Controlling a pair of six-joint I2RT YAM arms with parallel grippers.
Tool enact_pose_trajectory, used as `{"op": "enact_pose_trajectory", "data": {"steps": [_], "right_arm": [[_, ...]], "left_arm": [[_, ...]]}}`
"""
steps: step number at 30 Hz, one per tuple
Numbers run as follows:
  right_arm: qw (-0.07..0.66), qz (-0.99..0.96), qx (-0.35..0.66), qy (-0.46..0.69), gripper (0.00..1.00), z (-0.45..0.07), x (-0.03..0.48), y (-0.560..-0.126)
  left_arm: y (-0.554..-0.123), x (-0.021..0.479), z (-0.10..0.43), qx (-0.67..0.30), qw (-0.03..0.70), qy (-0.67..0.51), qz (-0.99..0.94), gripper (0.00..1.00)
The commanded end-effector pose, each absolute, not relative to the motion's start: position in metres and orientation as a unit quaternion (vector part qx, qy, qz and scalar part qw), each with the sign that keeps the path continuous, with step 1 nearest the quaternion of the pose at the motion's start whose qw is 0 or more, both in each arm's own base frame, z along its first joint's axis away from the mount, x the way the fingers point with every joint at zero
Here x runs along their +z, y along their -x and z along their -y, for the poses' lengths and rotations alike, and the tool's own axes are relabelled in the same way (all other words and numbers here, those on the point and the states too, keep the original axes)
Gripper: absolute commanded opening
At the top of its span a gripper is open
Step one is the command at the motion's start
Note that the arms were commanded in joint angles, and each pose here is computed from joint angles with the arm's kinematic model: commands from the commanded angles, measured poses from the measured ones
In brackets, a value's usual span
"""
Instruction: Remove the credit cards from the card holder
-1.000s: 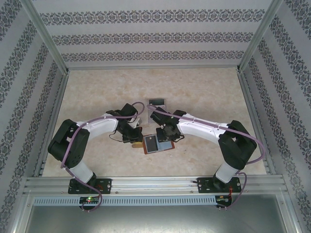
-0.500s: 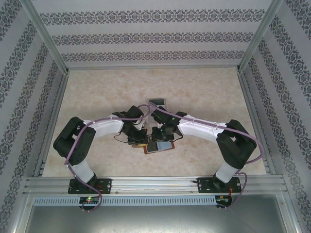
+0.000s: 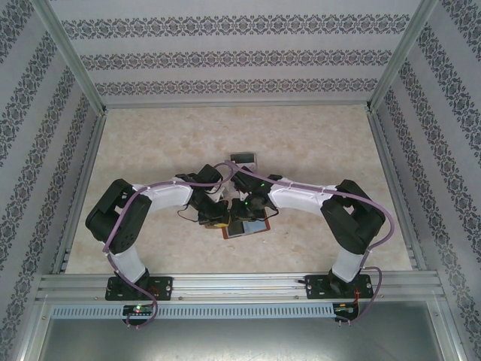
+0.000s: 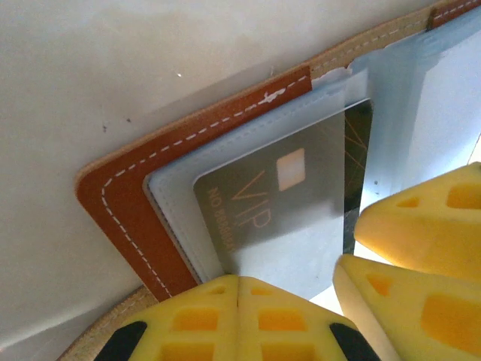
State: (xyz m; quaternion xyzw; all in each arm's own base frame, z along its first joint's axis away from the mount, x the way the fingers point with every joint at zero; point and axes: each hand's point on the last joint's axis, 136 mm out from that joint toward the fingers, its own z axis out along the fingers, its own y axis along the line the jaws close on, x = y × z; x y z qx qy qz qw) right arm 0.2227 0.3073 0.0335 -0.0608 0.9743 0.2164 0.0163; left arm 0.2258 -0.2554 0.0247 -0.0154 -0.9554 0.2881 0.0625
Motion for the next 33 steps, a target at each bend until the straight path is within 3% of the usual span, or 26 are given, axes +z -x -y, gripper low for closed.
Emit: {"op": "enact_pose_trajectory", "data": {"steps": [1,17,33], "right_arm": [[0.004,-0.977,0.207,0.048,0.26,-0.301,0.021,-0.223],[0.021,-0.986,0.155,0.051,0.3,-0.278,0.017,-0.23],[0.026,-0.977,0.206,0.049,0.32,-0.289,0.039,-0.23]], "left_arm": [[-0.223,0.019,0.254,0.274,0.067,0.02,0.959,0.0],[-0.218,0.022,0.248,0.265,0.066,0.022,0.962,0.0],[-0.231,0.046,0.261,0.284,0.046,0.03,0.957,0.0]]}}
